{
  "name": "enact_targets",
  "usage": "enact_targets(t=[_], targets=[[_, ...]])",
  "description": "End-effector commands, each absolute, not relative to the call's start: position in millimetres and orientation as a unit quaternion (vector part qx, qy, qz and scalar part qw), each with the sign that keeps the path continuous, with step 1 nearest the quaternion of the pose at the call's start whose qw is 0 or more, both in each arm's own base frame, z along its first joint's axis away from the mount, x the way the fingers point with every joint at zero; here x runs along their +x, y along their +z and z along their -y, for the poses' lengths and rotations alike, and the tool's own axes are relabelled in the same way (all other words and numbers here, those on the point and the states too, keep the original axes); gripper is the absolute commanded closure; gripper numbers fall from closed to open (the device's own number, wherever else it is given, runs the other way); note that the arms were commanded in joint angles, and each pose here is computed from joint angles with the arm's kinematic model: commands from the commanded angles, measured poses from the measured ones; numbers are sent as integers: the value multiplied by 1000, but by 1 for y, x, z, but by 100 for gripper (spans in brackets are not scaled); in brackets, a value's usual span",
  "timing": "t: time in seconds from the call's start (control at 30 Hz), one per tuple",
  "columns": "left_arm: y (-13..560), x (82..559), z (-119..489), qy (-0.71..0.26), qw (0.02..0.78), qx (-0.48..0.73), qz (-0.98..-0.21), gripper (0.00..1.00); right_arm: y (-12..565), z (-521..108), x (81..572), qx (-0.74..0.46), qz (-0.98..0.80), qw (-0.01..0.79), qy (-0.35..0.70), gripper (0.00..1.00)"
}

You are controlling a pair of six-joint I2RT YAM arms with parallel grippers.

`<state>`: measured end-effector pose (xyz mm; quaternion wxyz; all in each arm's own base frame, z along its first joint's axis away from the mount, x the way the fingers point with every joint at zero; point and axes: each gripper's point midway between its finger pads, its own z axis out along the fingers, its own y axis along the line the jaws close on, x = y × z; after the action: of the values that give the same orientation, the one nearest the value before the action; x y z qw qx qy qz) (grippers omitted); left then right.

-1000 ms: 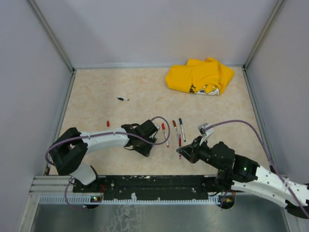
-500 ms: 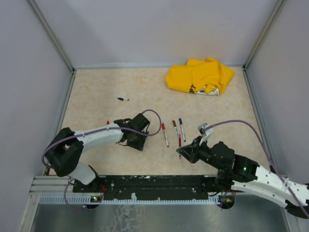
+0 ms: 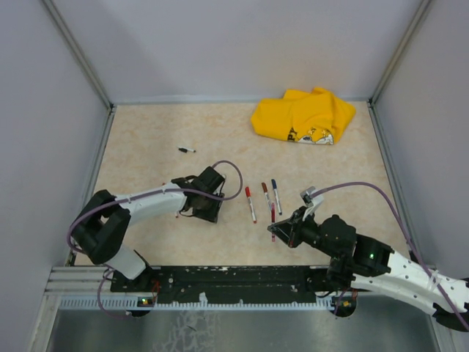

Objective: Insert the pens into the pen caps
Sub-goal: Move the pen cap to the center of the board.

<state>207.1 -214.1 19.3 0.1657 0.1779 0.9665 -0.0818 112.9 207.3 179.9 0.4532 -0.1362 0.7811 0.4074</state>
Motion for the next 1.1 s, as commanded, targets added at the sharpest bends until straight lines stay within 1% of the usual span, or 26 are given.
enact_targets(t=[0.0,0.23,0.47,0.67,0.8,0.93,1.07], targets=[[22,222,225,-90,182,175,-963,54,201,-209,114,-132,-764,468,425,100],[23,233,231,-88,195,170,-962,54,201,-208,114,-128,-764,468,426,100],[26,244,241,-88,201,168,-961,57,201,-208,113,-129,-764,467,426,100],[50,259,228,-56,252,131,-957,58,203,-207,114,-127,-762,469,427,100],[72,262,229,-66,285,107,-950,58,201,-208,114,-126,-763,470,426,100],[78,255,240,-81,279,90,-953,58,199,-210,115,-126,-765,468,424,100],[69,244,254,-83,254,90,-959,57,198,-212,115,-129,-766,466,423,100]])
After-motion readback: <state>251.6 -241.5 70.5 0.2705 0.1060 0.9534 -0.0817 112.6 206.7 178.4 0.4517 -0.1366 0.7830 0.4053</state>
